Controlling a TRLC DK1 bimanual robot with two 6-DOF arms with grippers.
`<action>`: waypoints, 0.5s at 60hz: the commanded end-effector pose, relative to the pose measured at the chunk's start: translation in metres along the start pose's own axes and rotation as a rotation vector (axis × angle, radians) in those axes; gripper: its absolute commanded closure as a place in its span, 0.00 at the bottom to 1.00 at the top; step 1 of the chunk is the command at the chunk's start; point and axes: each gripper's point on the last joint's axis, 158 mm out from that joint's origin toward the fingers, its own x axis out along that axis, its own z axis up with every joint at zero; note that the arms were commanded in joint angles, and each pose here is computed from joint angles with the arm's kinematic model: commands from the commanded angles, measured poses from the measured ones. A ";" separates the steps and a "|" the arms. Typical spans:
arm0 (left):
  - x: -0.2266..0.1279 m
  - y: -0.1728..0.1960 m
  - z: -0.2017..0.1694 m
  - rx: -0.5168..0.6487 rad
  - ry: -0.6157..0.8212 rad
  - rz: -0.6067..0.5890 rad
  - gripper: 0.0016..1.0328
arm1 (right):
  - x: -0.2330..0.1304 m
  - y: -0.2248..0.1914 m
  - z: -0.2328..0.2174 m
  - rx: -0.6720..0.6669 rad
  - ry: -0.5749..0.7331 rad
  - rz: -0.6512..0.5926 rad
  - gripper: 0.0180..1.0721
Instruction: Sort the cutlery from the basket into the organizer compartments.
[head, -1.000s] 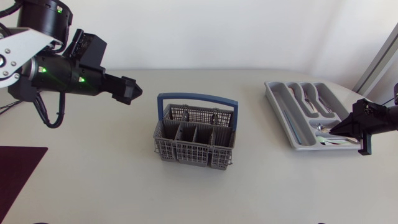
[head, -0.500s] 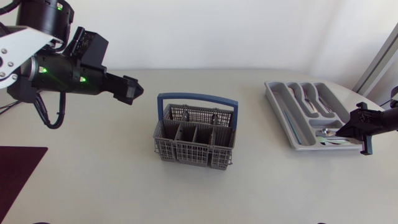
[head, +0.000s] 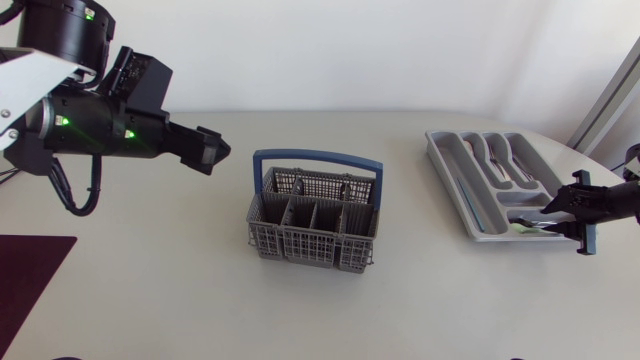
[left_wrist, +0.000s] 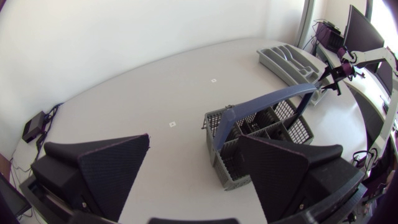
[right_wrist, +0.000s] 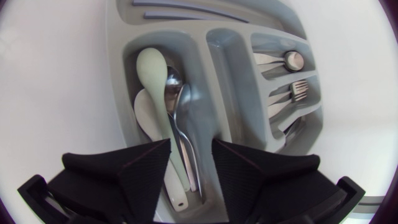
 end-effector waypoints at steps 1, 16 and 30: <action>-0.003 0.004 -0.009 0.010 0.006 0.014 0.04 | -0.023 -0.004 0.008 -0.012 0.011 -0.040 0.04; -0.004 0.023 -0.027 0.018 0.028 0.053 0.04 | -0.099 0.002 0.067 0.019 -0.084 -0.108 0.04; 0.013 0.026 -0.062 0.030 0.081 0.020 0.04 | -0.127 0.042 0.167 0.068 -0.218 -0.062 0.04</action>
